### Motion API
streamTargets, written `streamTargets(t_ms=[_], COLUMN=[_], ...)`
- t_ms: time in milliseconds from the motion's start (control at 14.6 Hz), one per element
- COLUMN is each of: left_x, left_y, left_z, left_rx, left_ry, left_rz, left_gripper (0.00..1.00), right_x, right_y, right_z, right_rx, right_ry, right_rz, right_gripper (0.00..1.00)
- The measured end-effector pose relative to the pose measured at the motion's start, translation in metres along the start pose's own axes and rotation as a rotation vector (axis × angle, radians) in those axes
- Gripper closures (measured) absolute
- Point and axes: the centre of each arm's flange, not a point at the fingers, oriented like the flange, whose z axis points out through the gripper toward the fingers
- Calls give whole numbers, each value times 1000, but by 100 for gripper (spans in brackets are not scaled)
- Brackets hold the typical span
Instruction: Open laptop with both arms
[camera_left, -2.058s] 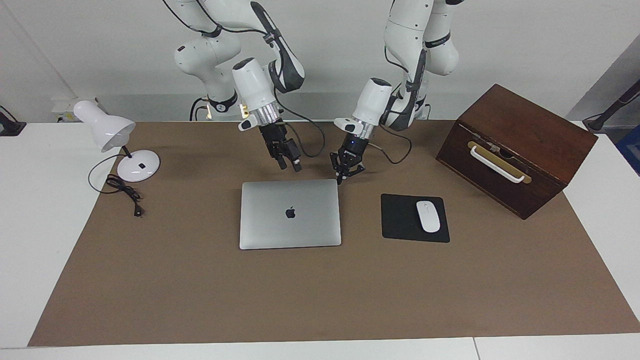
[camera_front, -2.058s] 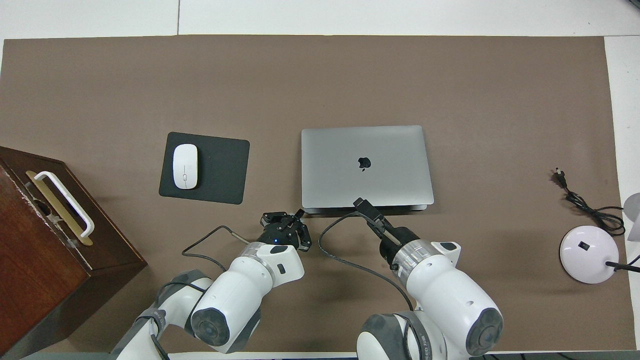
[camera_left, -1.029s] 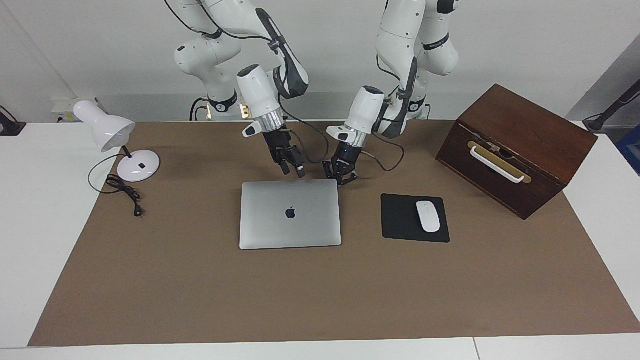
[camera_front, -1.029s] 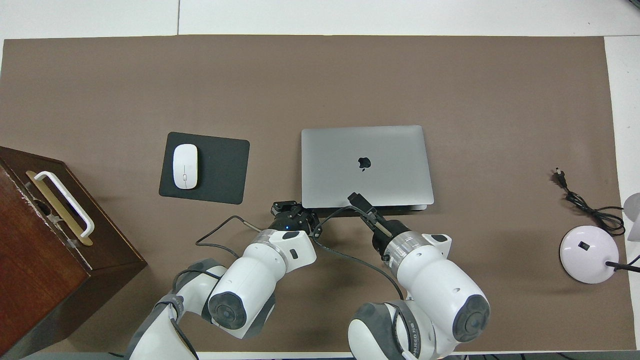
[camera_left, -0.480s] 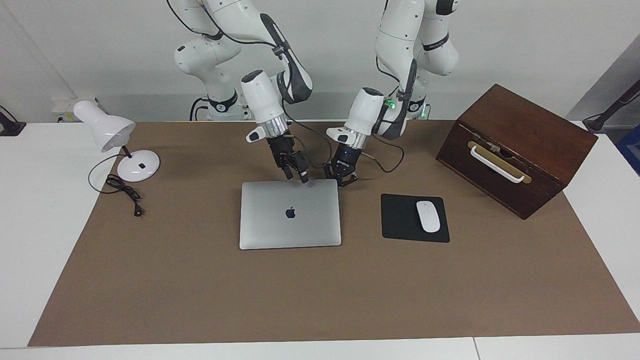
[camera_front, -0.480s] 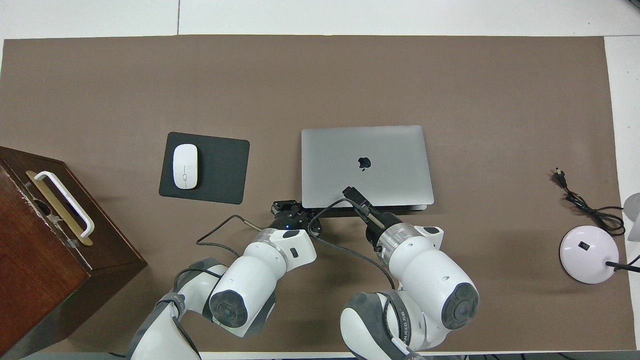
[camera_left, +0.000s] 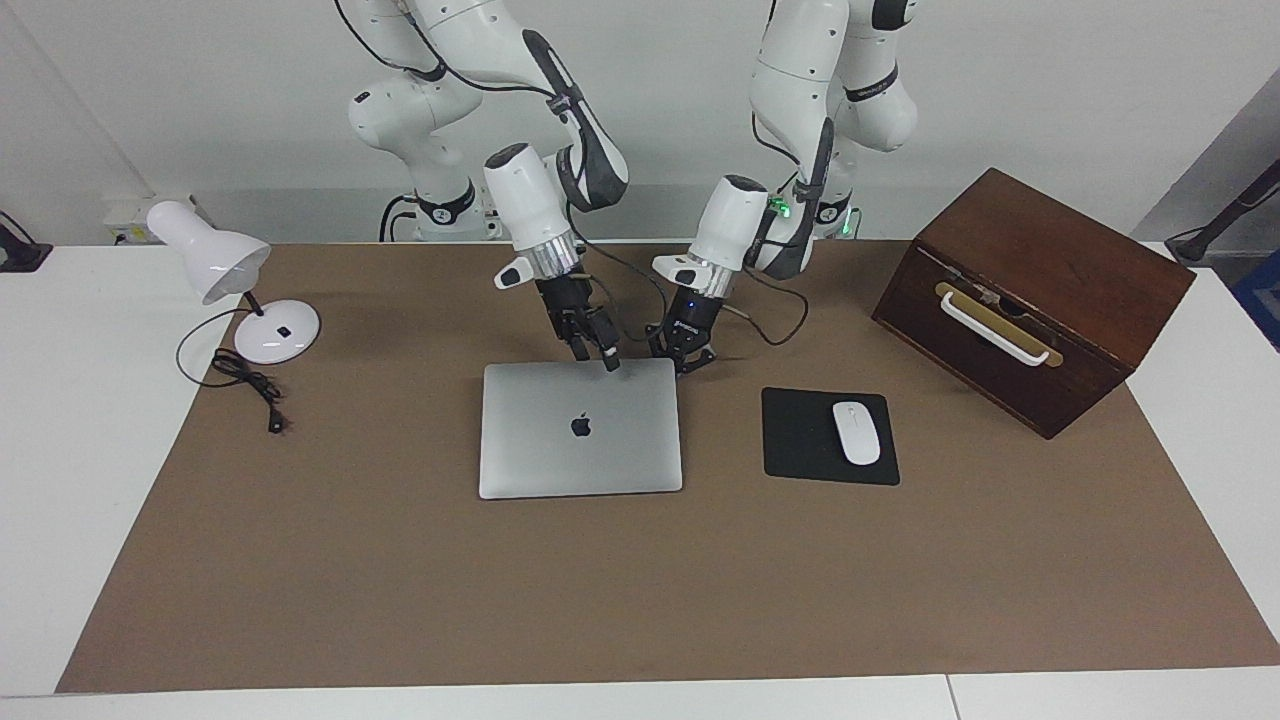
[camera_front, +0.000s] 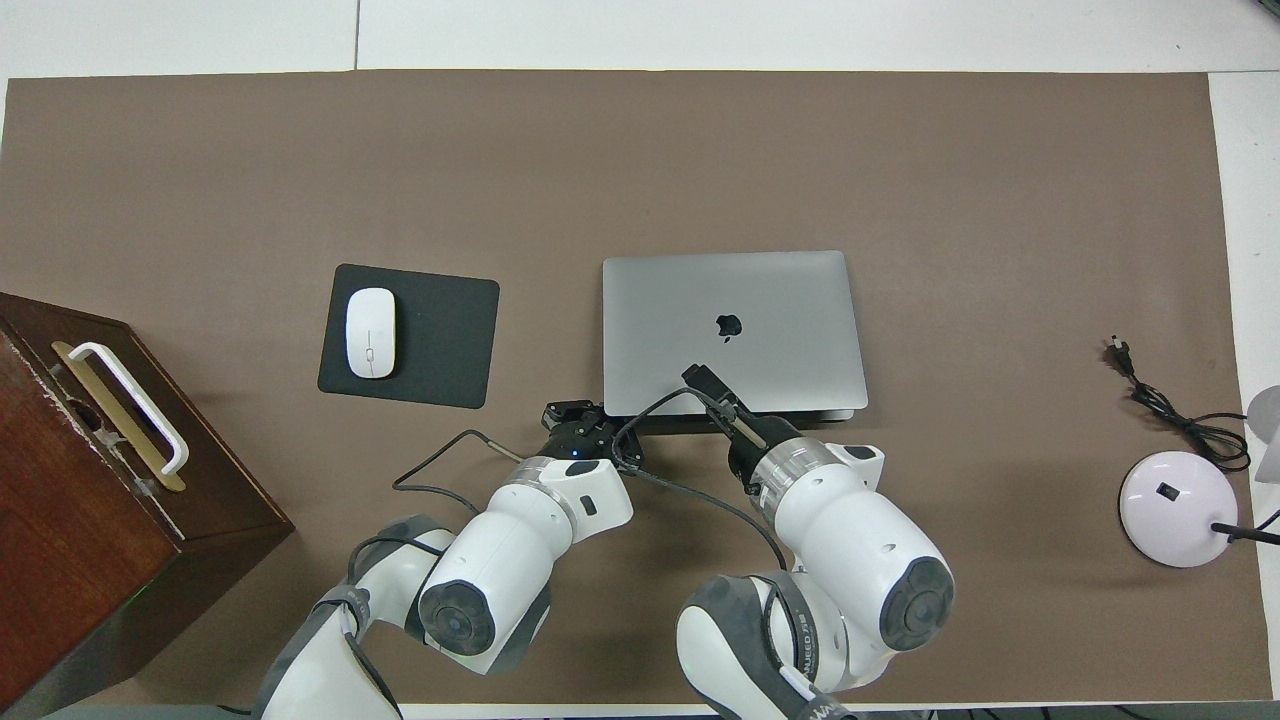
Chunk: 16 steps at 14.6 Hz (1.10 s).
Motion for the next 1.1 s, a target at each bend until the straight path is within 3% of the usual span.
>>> streamTargets(t_ms=[1098], left_x=[0], left_y=[0], left_z=[0], left_rx=[0], left_ry=[1], left_rz=[0], left_gripper=[99], right_x=[9], right_y=[-11], right_z=[9], right_rx=[10], right_ry=[11], right_rz=[16], right_gripper=[0])
